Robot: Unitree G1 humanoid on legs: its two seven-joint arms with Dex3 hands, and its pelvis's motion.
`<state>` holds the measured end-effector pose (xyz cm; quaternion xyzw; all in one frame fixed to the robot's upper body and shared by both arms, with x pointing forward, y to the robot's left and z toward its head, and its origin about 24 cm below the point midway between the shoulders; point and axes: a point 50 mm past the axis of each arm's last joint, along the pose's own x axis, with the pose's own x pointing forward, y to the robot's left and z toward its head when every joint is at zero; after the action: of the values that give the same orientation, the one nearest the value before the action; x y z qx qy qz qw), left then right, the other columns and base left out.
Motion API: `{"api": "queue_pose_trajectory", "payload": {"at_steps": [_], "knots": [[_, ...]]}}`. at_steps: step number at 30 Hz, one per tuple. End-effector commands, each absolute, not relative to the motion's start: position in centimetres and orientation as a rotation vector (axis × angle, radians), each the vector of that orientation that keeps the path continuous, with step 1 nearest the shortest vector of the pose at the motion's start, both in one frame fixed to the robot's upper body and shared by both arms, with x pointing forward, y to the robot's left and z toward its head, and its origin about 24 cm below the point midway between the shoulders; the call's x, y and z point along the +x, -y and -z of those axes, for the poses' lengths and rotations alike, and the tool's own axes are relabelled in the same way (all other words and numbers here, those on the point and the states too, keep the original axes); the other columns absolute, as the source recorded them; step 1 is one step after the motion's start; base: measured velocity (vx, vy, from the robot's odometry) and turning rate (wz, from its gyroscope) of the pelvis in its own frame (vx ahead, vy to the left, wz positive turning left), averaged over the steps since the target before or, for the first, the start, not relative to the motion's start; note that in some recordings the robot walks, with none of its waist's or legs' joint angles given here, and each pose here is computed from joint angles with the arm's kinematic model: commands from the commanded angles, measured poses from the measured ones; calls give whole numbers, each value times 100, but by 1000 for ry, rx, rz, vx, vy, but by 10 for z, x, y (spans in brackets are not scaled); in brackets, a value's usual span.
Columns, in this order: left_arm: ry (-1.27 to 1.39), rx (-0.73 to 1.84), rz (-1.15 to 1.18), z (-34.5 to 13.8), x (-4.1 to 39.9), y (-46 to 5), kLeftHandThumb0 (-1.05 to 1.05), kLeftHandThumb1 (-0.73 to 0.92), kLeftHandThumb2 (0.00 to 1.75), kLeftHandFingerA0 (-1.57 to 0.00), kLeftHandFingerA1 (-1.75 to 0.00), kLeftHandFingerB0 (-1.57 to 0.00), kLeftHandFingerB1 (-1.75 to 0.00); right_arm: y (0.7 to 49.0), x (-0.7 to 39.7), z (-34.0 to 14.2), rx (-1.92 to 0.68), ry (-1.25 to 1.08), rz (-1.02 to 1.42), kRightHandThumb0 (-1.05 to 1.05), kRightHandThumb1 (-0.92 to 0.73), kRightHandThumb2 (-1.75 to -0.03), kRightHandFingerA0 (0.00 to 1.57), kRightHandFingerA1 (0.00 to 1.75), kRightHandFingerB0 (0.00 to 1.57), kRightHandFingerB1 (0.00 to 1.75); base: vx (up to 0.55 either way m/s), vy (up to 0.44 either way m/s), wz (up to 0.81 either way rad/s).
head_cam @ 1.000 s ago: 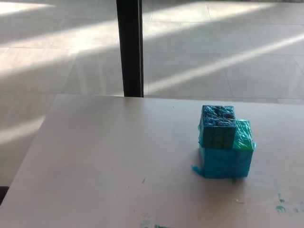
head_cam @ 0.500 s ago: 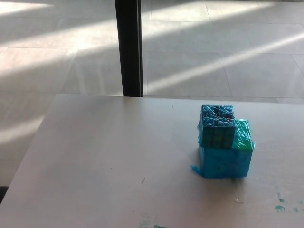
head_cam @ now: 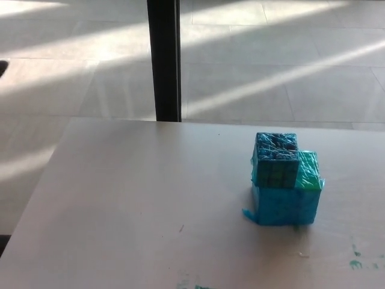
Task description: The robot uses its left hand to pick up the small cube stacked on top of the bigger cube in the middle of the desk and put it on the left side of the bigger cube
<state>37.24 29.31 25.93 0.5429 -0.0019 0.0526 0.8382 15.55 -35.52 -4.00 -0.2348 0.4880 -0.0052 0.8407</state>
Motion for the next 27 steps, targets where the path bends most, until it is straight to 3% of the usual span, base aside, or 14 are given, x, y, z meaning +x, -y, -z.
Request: {"api": "queue_pose_trajectory", "payload": {"at_steps": [1, 2, 3, 4, 5, 6, 7, 9, 19, 20, 22, 23, 27], "knots": [[130, 1207, 20, -270, 385, -231, -82, 70, 107, -13, -57, -3, -23, 365, 155, 38, -514, -1040, 11, -46, -70, -62, 59, 60, 52, 39, 0, 0, 0], [137, 1196, 41, -271, 388, -219, -81, 89, 68, -11, -51, -1, -26, 364, 156, 36, -519, -1037, 7, -46, -72, -61, 58, 58, 52, 38, 0, 0, 0], [151, 1196, 65, -271, 389, -206, -80, 69, 104, -7, -55, -2, -23, 364, 157, 35, -527, -1040, 4, -45, -72, -62, 58, 58, 52, 39, 0, 0, 0], [162, 1202, 85, -270, 391, -195, -75, 68, 110, 0, -52, -1, -22, 363, 158, 34, -529, -1040, 5, -45, -71, -61, 57, 57, 52, 39, 0, 0, 0], [169, 1195, 99, -269, 393, -186, -88, 73, 110, -1, -47, -7, -11, 362, 158, 33, -527, -1039, 4, -43, -72, -62, 57, 55, 52, 39, 0, 0, 0], [183, 1183, 122, -268, 395, -175, -90, 75, 111, -1, -48, -3, -10, 361, 158, 31, -524, -1040, 1, -44, -73, -62, 56, 56, 52, 39, 0, 0, 0], [208, 1173, 152, -265, 397, -160, -95, 75, 112, -2, -47, -9, -6, 360, 159, 29, -525, -1043, -3, -43, -72, -62, 57, 57, 51, 39, 0, 0, 0], [233, 1159, 188, -262, 399, -139, -86, 70, 114, 0, -45, -5, -15, 359, 158, 29, -527, -1040, -8, -44, -73, -62, 57, 57, 52, 40, 0, 0, 0], [300, 1173, 334, -259, 392, -58, -90, 73, 113, -3, -47, -12, -15, 359, 157, 32, -551, -1038, -27, -45, -75, -62, 58, 57, 50, 38, 0, 0, 0], [305, 1163, 343, -258, 391, -52, -85, 90, 67, -7, -46, -3, -28, 359, 157, 33, -549, -1042, -22, -45, -74, -62, 57, 57, 51, 39, 0, 0, 0], [322, 1156, 377, -256, 390, -41, -88, 90, 67, -7, -47, -2, -29, 360, 157, 34, -535, -1043, -15, -45, -74, -62, 56, 57, 51, 39, 0, 0, 0], [320, 1152, 395, -255, 389, -36, -91, 73, 114, -1, -46, -14, -13, 359, 157, 33, -529, -1043, -15, -45, -74, -62, 56, 57, 51, 39, 0, 0, 0], [329, 1146, 433, -254, 387, -21, -97, 71, 115, -4, -47, -16, -8, 359, 157, 33, -545, -1034, -27, -44, -74, -62, 56, 56, 51, 39, 0, 0, 0]]}}
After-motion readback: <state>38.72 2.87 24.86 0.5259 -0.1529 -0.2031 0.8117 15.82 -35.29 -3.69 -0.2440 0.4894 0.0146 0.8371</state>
